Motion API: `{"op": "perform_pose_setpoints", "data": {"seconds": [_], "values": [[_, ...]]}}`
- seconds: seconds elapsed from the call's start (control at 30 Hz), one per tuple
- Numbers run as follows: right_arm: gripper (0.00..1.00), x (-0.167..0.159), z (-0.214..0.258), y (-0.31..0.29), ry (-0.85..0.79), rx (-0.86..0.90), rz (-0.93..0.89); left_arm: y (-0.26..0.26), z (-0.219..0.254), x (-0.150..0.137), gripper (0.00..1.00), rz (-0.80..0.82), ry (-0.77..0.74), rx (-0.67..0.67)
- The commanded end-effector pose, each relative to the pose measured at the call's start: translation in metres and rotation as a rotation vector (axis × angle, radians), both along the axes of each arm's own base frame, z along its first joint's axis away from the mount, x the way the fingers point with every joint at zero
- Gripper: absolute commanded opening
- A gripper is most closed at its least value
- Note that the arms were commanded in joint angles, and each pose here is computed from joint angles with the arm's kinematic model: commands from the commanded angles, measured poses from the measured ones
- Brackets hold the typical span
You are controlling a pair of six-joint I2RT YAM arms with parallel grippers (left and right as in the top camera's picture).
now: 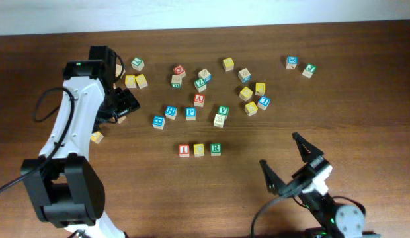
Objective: Spell out ICRA
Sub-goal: 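Swing the right gripper over the cluster toward the red A block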
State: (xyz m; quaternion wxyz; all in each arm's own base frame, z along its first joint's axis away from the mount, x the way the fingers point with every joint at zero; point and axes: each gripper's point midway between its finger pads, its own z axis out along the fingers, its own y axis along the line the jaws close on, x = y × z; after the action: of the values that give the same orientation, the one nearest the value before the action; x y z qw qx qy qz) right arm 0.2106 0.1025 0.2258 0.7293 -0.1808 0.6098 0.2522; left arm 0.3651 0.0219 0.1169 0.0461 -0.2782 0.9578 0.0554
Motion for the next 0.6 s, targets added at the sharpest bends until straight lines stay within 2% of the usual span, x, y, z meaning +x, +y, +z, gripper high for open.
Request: {"op": "perform_pose_setpoints", "data": {"seconds": [0.0,0.07,0.17,0.3,0.4,0.57], "values": [[0.98,-0.023,0.036,0.012,-0.065,0.141,0.149,0.003,0.001,-0.002,0.99,-0.01,0.003,0.015],[0.98,-0.027,0.06,0.003,-0.118,0.215,0.113,0.003,0.001,-0.002,0.99,-0.01,0.003,0.015],[0.98,-0.033,0.096,-0.004,-0.167,0.231,0.075,0.003,0.001,-0.002,0.99,-0.01,0.003,0.015],[0.98,-0.027,0.142,-0.005,-0.158,0.122,0.02,0.003,0.001,-0.002,0.99,-0.01,0.003,0.015],[0.98,-0.001,0.166,0.003,-0.031,-0.042,0.017,0.003,0.001,-0.002,0.99,-0.01,0.003,0.015],[0.98,0.071,0.164,0.011,0.426,-0.201,0.054,0.003,0.001,-0.002,0.99,-0.01,0.003,0.015]]}}
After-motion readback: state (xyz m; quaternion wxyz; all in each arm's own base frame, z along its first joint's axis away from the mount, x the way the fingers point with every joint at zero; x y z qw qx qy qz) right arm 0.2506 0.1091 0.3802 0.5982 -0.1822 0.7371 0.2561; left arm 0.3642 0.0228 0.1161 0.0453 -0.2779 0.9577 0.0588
